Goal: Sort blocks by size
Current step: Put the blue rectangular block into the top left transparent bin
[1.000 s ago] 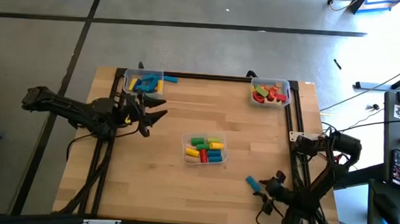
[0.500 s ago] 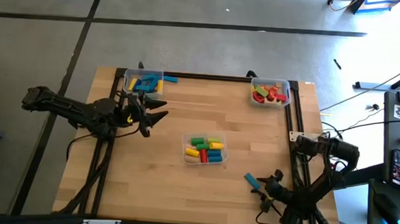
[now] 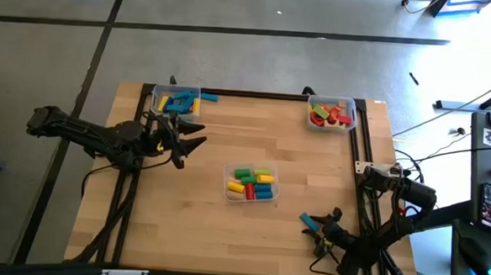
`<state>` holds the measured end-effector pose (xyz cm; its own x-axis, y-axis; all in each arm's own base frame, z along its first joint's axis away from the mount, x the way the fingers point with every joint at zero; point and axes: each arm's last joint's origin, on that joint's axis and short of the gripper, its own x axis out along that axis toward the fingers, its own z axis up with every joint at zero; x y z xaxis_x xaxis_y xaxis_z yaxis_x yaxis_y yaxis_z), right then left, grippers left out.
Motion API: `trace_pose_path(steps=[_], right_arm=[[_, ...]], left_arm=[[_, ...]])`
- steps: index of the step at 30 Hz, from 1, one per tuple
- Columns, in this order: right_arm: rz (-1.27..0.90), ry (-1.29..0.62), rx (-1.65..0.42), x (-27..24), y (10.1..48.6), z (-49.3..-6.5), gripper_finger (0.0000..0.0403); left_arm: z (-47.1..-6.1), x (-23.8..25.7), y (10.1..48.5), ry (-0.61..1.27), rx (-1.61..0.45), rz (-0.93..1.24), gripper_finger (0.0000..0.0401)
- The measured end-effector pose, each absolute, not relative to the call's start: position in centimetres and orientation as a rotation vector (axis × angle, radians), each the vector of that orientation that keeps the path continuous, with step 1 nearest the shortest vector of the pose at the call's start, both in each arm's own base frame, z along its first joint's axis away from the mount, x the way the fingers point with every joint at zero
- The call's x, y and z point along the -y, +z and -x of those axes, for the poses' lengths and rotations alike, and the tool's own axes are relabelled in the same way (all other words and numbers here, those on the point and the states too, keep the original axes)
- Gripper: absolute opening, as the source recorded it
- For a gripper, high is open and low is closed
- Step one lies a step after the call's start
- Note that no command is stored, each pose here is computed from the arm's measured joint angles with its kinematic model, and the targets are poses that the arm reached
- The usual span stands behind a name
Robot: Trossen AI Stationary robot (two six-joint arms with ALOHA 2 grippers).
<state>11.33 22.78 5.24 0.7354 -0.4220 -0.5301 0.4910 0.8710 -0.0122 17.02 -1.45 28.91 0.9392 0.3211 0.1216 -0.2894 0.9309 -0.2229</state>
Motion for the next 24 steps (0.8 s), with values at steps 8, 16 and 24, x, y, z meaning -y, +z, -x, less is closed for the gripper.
trace_pose_path(steps=[8, 16, 24], right_arm=[[-0.122, -0.503, -0.551, -22.7, 5.2, -11.4, 0.0117], [-0.108, -0.501, -0.544, -22.7, 5.2, -11.4, 0.0109], [-0.043, -0.533, -0.607, -23.3, 7.3, -11.5, 0.0108]], left_arm=[[-17.0, 1.4, 28.9, 0.314, 0.157, 0.204, 0.021], [-17.0, 1.4, 28.9, 0.314, 0.157, 0.204, 0.021], [-17.0, 1.4, 28.9, 0.314, 0.157, 0.202, 0.021]])
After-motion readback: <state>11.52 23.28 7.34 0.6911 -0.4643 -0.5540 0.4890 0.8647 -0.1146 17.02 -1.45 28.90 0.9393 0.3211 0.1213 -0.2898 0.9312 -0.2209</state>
